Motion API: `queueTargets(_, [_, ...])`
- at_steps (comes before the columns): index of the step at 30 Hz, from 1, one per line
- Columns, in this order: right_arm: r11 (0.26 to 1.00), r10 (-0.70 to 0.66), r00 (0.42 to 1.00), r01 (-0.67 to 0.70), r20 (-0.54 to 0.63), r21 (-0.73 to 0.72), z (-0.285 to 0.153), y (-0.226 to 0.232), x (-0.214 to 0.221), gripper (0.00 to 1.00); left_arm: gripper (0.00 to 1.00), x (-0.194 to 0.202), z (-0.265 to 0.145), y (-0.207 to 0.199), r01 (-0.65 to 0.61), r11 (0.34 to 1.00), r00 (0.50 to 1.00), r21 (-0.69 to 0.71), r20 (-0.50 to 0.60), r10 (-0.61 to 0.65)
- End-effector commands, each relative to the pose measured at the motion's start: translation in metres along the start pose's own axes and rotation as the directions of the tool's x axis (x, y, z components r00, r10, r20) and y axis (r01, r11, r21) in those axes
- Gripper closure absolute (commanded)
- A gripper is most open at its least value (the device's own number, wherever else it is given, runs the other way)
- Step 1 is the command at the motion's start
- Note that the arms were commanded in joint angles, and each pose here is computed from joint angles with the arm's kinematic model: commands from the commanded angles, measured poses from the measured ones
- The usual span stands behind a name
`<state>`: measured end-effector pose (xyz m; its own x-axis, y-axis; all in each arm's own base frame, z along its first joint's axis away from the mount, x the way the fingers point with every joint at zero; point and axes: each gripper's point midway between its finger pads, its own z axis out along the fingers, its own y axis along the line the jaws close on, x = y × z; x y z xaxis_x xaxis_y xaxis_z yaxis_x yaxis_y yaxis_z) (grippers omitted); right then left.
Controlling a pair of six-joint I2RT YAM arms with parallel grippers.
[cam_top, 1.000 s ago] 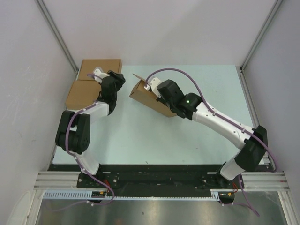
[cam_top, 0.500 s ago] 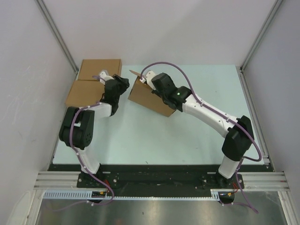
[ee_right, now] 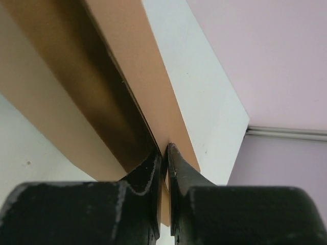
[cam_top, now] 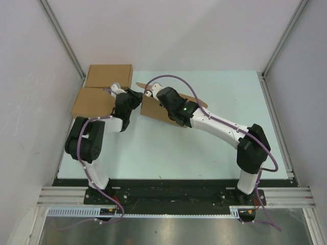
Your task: Fold the paper box
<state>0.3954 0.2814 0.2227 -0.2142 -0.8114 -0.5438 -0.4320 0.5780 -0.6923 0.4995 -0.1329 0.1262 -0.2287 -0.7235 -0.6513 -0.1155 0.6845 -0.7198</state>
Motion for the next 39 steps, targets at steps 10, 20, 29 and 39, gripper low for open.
queueTargets(10, [0.999,-0.028,0.999,0.027,-0.045,-0.028,0.022,0.037,0.019,0.92,0.49,0.053,-0.048,0.017,-0.040,0.998,0.988,-0.048,-0.149,0.033])
queueTargets(20, [1.000,-0.002,1.000,0.002,-0.027,0.010,-0.003,0.024,0.017,0.89,0.44,0.006,-0.061,0.020,-0.092,0.991,0.995,-0.095,-0.042,0.088])
queueTargets(29, [0.999,0.008,1.000,-0.009,0.010,0.051,-0.017,0.009,0.005,0.74,0.42,-0.013,-0.064,0.019,-0.106,0.989,0.994,-0.106,-0.004,0.107])
queueTargets(39, [0.998,0.023,0.998,-0.026,0.061,0.059,-0.033,-0.003,-0.010,0.68,0.42,-0.024,-0.064,0.020,-0.122,0.986,0.992,-0.113,0.016,0.125])
